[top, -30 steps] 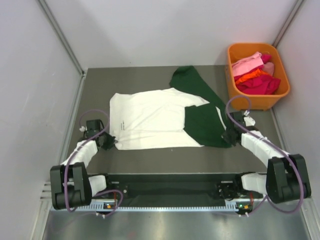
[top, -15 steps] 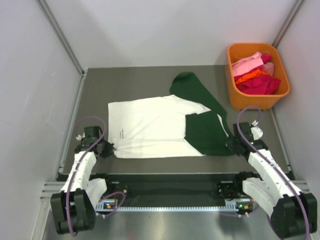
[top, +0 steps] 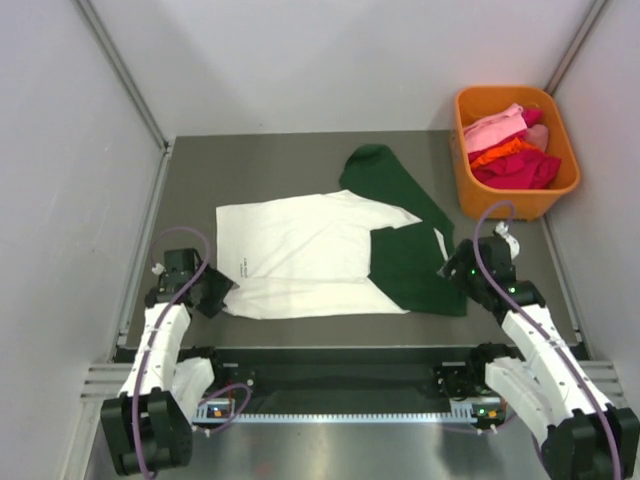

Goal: Fold and stack the t-shirts
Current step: Fold the tshirt

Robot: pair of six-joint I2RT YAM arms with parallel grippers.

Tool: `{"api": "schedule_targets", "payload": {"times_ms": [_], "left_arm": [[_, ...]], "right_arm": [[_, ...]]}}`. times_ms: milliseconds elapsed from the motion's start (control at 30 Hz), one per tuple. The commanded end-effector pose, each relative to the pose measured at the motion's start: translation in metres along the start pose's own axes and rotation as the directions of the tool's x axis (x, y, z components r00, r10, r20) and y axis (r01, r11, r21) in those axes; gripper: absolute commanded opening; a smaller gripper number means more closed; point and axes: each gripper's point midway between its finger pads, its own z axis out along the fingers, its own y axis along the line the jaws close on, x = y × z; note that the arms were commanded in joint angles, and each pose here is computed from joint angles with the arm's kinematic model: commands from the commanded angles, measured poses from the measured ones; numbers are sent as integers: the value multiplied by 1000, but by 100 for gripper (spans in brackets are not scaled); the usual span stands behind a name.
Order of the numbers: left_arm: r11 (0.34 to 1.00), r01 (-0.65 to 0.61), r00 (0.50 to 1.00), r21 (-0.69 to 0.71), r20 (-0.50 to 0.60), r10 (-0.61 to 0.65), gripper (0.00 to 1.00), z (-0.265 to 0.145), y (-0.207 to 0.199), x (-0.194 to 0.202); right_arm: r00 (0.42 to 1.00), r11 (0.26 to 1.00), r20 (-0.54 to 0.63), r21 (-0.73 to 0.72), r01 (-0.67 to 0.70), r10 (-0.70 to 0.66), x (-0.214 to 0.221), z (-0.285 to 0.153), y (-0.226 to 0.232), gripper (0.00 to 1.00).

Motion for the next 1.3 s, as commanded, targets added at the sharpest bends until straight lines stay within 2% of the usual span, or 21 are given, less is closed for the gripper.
{"api": "schedule_targets", "payload": {"times_ms": [0,67,100,167,200,267,300,367,433,467,500,533,600,633,700,767,867,900,1033,1100,1267], "left_arm": [[995,-51,996,82,82,44,63,-24,-30,-25],[993,-85,987,79,143,73,65,-36,-40,-43],[993,-97,983,72,161,85,66,-39,-43,-49],[990,-128,972,51,203,116,66,-51,-53,-65],[987,-155,967,43,210,143,66,-51,-56,-71],[975,-205,951,91,254,176,68,-60,-77,-86],[950,-258,949,176,232,215,68,-63,-96,-81],[926,-307,935,220,249,251,69,-65,-114,-89],[898,-347,925,271,253,282,76,-63,-130,-93],[904,-339,926,261,261,272,80,-61,-131,-98],[914,-319,931,250,262,254,80,-55,-132,-103],[910,-321,930,264,270,249,81,-51,-136,-105],[907,-296,938,299,270,217,87,-40,-143,-108],[907,-286,942,309,264,207,91,-37,-145,-108],[911,-252,951,325,257,171,91,-27,-148,-111],[913,-235,953,333,265,149,91,-23,-151,-115],[916,-217,951,337,285,120,91,-16,-154,-122],[919,-208,952,334,287,111,91,-14,-153,-124],[919,-198,948,340,304,92,91,-7,-158,-131],[921,-193,949,337,304,87,90,-1,-159,-134],[926,-185,956,329,278,92,89,10,-157,-132]], "right_arm": [[984,924,100,-340,174,-148,-44,-22,88,71],[967,879,164,-407,247,-196,-66,-33,118,71],[965,875,133,-408,262,-227,-66,-25,125,71],[944,840,181,-432,328,-275,-86,-32,150,72],[940,842,147,-418,340,-306,-85,-19,154,72],[921,819,185,-422,389,-343,-103,-22,176,72],[917,824,158,-404,398,-366,-103,-8,179,72],[900,806,189,-400,436,-393,-118,-8,196,72],[889,807,178,-374,457,-421,-122,9,203,74],[883,804,211,-366,468,-418,-136,7,214,80],[885,824,184,-322,466,-428,-137,24,211,82],[880,821,215,-319,473,-424,-152,21,223,82],[873,828,186,-277,487,-451,-155,43,224,85],[870,828,216,-274,490,-444,-169,40,235,87],[870,842,187,-224,490,-457,-173,63,235,92],[871,846,215,-223,484,-441,-189,66,249,100],[874,842,202,-243,482,-442,-202,86,265,100],[876,846,161,-230,481,-455,-196,103,262,99],[867,838,215,-233,493,-450,-226,114,285,100],[873,838,212,-253,484,-440,-230,131,289,91],[881,834,251,-299,464,-400,-250,163,298,87]]}}
